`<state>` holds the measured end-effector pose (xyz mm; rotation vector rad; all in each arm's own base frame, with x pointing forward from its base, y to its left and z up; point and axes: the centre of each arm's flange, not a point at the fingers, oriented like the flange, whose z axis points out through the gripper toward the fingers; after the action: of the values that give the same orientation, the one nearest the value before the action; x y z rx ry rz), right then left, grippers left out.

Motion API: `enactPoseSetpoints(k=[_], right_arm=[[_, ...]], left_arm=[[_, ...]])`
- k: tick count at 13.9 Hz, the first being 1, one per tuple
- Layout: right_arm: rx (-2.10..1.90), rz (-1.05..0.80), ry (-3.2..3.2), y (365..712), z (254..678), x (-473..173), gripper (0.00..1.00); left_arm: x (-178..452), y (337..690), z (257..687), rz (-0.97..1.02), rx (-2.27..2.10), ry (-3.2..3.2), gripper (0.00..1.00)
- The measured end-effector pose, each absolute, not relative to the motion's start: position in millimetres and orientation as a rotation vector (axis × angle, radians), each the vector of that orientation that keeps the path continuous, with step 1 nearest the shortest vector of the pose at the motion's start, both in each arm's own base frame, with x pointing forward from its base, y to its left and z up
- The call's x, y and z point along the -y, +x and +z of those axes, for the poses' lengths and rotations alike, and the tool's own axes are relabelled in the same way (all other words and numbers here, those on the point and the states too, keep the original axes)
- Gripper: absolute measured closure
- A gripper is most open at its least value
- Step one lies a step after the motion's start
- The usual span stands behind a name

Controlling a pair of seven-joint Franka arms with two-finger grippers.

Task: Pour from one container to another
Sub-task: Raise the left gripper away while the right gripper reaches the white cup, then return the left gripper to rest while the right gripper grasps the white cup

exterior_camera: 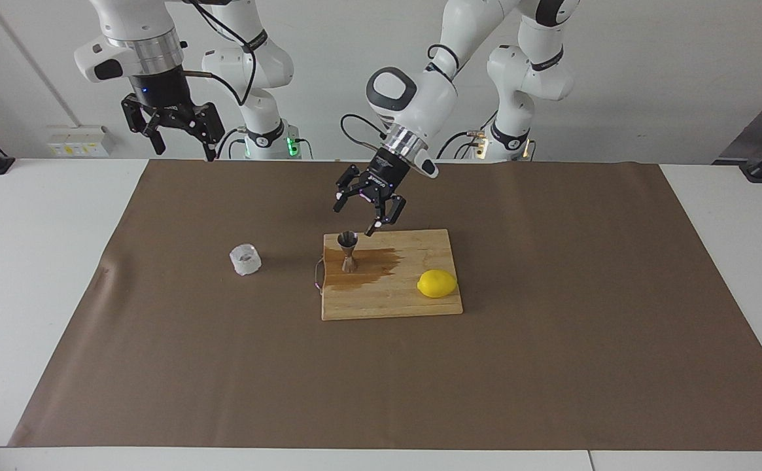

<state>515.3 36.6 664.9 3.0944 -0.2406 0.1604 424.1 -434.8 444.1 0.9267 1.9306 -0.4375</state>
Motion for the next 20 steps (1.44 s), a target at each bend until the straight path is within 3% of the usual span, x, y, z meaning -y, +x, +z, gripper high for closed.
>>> enactPoseSetpoints(k=[4,12,20], right_arm=[[-0.049,0.130,3.159,520.7,636.0,-29.3,0.00],[-1.227,0.095,2.889,519.8,537.3,-1.2,0.00],[-2.000,0.088,2.422,519.1,420.9,32.2,0.00]], left_arm=[[398.5,471.8,450.6,-0.436,-1.849,1.005,0.00],[324.2,512.3,532.2,-0.250,-1.699,0.989,0.00],[247.3,578.3,547.0,-0.090,-1.511,1.481,0.00]])
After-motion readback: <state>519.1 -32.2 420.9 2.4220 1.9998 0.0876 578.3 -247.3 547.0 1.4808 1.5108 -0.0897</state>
